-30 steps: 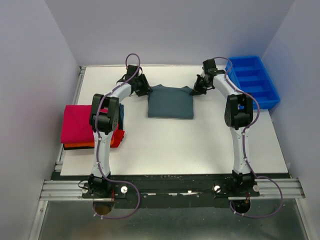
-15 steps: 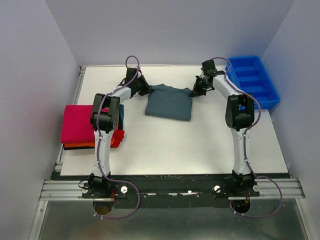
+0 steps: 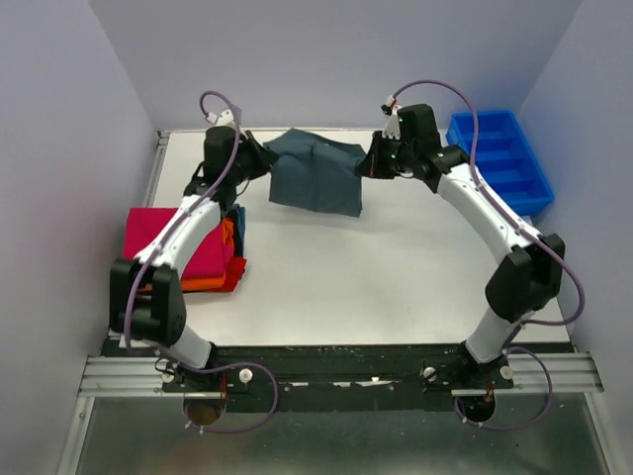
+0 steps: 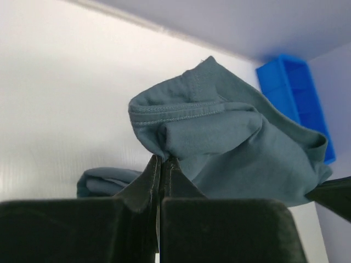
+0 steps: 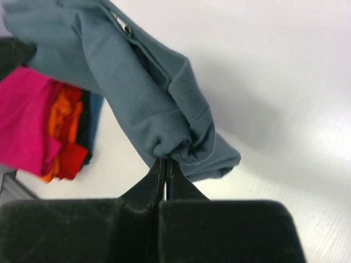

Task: Fold and stack the t-shirts
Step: Put the neatly folded tshirt into the corner of the board with both arms

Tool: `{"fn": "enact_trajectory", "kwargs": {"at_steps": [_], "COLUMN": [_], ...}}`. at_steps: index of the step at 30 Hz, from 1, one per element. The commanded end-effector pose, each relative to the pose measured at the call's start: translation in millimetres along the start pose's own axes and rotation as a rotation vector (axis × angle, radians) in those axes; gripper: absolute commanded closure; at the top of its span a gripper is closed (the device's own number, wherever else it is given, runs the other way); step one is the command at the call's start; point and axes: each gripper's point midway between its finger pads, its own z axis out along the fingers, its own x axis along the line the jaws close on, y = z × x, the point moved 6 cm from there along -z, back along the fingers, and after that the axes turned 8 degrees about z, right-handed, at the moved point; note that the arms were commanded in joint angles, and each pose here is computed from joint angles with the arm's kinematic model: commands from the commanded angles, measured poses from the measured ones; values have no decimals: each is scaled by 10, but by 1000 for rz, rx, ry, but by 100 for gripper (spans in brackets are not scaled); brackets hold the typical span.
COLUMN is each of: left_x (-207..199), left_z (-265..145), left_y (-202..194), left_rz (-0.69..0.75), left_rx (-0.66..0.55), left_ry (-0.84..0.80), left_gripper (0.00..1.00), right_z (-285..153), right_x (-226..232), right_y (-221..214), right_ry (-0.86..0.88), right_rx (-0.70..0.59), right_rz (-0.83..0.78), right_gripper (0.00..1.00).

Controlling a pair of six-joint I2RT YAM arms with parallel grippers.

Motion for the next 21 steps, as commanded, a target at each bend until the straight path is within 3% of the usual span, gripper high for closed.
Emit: {"fn": "enact_trajectory", "kwargs": {"at_steps": [1, 4, 8, 14, 21], "left_x": [-139, -131, 61, 401, 904], "left_z": [-835, -1368, -1977, -2721, -3191], "left_y": [433, 539, 642, 718, 607], "left_rz": [44, 25, 21, 42, 42], "left_rx": [-256, -345, -375, -455, -451], "left_ry": [101, 219, 515, 855, 1203], "left_gripper": [100, 100, 100, 100, 100], "right_z": [-460, -728, -902, -831, -500], "right_x": [427, 739, 1176, 1800, 2475], "right_y": [-2, -75, -236, -594, -1010], "right_ry": [136, 241, 341, 467, 542], "right_rx": [-128, -170, -167, -113, -37], "right_rz": [-121, -155, -202, -235, -259], "right_gripper": [99, 99, 99, 99, 99]}}
